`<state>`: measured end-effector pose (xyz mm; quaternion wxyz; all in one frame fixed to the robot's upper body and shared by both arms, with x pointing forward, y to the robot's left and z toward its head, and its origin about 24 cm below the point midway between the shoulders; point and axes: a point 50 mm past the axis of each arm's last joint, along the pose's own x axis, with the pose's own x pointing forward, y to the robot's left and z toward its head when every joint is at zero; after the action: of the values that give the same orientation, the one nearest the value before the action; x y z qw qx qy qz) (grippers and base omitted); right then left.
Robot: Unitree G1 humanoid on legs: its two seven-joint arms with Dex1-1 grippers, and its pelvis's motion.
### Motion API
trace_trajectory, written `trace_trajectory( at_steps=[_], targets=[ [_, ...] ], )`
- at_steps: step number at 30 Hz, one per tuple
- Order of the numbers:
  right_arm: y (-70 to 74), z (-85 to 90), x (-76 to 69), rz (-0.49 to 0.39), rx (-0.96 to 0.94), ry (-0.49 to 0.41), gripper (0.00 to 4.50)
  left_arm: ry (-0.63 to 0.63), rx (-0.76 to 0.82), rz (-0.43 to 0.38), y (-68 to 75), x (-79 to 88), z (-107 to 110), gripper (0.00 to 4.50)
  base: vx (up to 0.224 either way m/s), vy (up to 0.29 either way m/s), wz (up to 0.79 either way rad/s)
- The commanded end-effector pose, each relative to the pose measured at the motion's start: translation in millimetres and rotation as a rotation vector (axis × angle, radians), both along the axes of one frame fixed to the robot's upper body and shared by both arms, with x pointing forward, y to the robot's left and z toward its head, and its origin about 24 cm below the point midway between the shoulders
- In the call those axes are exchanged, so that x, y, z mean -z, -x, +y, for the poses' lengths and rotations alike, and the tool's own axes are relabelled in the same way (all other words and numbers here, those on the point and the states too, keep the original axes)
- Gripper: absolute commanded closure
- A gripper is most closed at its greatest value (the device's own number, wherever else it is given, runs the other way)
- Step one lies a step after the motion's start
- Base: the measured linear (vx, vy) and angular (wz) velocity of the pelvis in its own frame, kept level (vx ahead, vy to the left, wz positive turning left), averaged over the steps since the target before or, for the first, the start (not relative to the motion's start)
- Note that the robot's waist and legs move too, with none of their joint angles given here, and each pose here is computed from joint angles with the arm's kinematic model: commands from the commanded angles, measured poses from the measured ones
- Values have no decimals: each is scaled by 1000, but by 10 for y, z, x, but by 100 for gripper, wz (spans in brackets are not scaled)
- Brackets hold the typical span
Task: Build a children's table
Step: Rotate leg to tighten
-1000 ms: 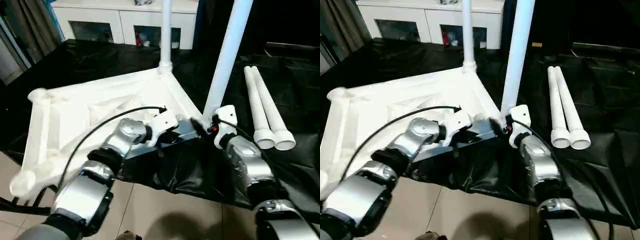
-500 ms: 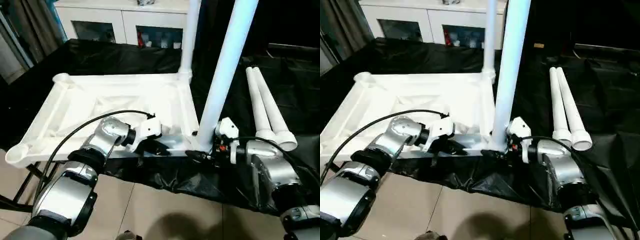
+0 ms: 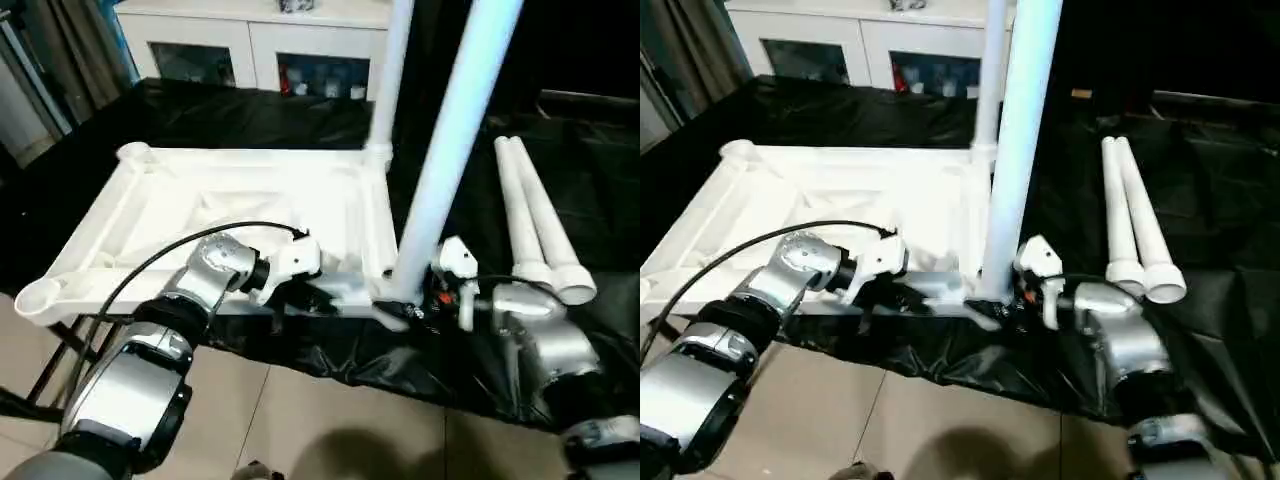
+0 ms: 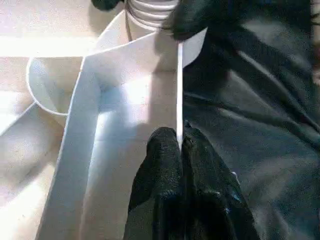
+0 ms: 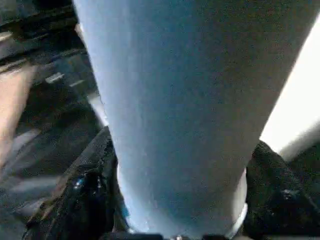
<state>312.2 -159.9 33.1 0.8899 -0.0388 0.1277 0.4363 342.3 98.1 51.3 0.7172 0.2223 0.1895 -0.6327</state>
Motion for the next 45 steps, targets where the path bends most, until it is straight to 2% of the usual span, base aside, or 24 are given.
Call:
trace_trajectory(
  at_steps=[1, 4, 8, 9, 10, 12, 13, 14, 20, 23, 24, 29, 30, 32, 38, 44, 45],
  targets=[
    [-66, 175, 98, 24, 136, 3, 177, 29, -36, -22, -24, -21, -284, 450, 0, 0, 0],
    [-172, 246, 142, 40, 383, -22, 178, 76, -130, -42, -57, -41, -490, 450, 0, 0, 0],
    [-227, 337, 148, 27, 511, -28, 178, 100, -170, -62, -50, -48, -656, 450, 0, 0, 0],
    [-228, 339, 146, 25, 511, -28, 178, 100, -169, -62, -49, -48, -659, 450, 0, 0, 0],
    [-252, 373, 113, -17, 519, -23, 143, 101, -163, -76, -40, -54, -705, 450, 0, 0, 0],
    [-270, 391, 82, -45, 515, -30, 108, 99, -169, -85, -47, -60, -713, 450, 0, 0, 0],
    [-271, 400, 72, -45, 499, -40, 108, 97, -155, -85, -40, -59, -706, 450, 0, 0, 0],
    [-267, 388, 39, -69, 443, -37, 94, 84, -127, -92, -31, -48, -662, 450, 0, 0, 0],
    [-233, 300, 0, -84, 317, -31, 36, 61, -48, -95, -4, -25, -527, 450, 0, 0, 0],
    [-173, 210, -12, -81, 169, -5, 36, 61, 22, -69, 27, -22, -410, 450, 0, 0, 0],
    [-112, 162, -29, -70, 49, -2, 36, 55, 60, -49, 41, -25, -334, 450, 0, 0, 0],
    [-43, 121, -51, -55, -69, -4, 36, 42, 100, -29, 60, -22, -261, 450, 0, 0, 0],
    [31, 88, -54, -23, -182, 9, 36, 19, 136, -14, 79, -8, -188, 450, 0, 0, 0],
    [95, 63, -53, 8, -268, 22, 36, 7, 167, 3, 100, 0, -140, 450, 0, 0, 0],
    [152, 60, -42, 46, -366, 40, 89, -6, 244, 54, 168, 23, -55, 450, 0, 0, 0],
    [172, 98, -35, 58, -382, 30, 146, -14, 248, 62, 172, 27, -23, 450, 0, 0, 0],
    [168, 111, -8, 54, -338, 18, 155, 1, 208, 57, 148, 24, -43, 450, 0, 0, 0]
  ],
)
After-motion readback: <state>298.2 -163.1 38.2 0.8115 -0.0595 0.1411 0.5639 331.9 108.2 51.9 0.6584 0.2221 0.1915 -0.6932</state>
